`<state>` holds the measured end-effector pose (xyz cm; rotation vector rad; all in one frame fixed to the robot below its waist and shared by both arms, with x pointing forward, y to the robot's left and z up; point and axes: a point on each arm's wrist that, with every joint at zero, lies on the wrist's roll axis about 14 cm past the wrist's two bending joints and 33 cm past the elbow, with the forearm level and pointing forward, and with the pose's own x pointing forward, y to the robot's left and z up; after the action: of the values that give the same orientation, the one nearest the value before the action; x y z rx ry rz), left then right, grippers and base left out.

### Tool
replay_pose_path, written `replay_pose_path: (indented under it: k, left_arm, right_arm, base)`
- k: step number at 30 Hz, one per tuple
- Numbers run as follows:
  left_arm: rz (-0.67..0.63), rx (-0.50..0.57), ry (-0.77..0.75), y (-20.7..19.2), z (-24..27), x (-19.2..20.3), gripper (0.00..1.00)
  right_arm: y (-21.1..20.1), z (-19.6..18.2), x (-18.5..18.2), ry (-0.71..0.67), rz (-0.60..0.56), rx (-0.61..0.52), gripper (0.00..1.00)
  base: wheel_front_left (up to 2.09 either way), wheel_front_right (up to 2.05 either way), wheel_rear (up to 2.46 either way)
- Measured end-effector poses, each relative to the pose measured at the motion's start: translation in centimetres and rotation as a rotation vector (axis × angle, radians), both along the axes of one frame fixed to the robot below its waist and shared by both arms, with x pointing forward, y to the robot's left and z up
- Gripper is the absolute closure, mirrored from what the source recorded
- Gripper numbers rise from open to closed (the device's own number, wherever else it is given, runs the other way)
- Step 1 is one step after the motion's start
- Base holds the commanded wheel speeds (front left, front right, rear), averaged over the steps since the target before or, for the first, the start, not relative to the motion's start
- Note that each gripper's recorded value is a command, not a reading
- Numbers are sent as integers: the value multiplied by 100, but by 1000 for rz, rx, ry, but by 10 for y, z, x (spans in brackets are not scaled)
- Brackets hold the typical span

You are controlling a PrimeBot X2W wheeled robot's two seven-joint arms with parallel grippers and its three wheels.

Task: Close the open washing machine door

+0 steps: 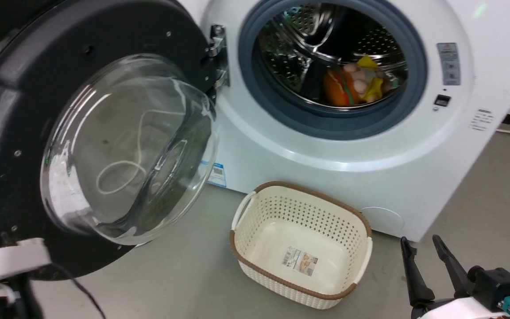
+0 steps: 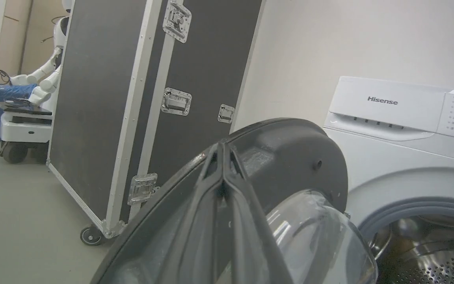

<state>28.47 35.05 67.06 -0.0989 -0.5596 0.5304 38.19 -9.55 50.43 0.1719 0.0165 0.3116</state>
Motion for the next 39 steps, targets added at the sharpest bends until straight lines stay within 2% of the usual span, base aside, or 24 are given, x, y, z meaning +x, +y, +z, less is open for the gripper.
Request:
replay_pose_path:
  k: [1, 7, 10, 19, 27, 33, 39]
  left_arm:
    - [46, -10, -10, 15, 0, -9, 100]
    - [128, -51, 19, 47, -15, -22, 100]
    - [177, -53, 100, 70, -31, -25, 100]
    - [216, -71, 319, 108, -64, -14, 100]
    - [152, -116, 525, 121, -93, 5, 100]
    - [42, -232, 675, 117, -117, 10, 100]
    - [-63, -323, 712, 102, -121, 8, 100]
  right_arm:
    - [4, -2, 2, 4, 10, 7, 0]
    - [10, -8, 6, 21, 27, 19, 0]
    - [12, -16, 9, 37, 32, 22, 0]
    - [11, -32, 18, 73, 25, 25, 0]
    - [16, -44, 26, 105, 38, 25, 0]
    - [23, -49, 30, 120, 55, 43, 0]
    - [29, -49, 32, 115, 68, 63, 0]
  base:
    - [0, 0, 0]
    - [0, 0, 0]
    - [0, 0, 0]
    - [0, 0, 0]
    - [0, 0, 0]
    - [0, 0, 0]
    - [0, 0, 0]
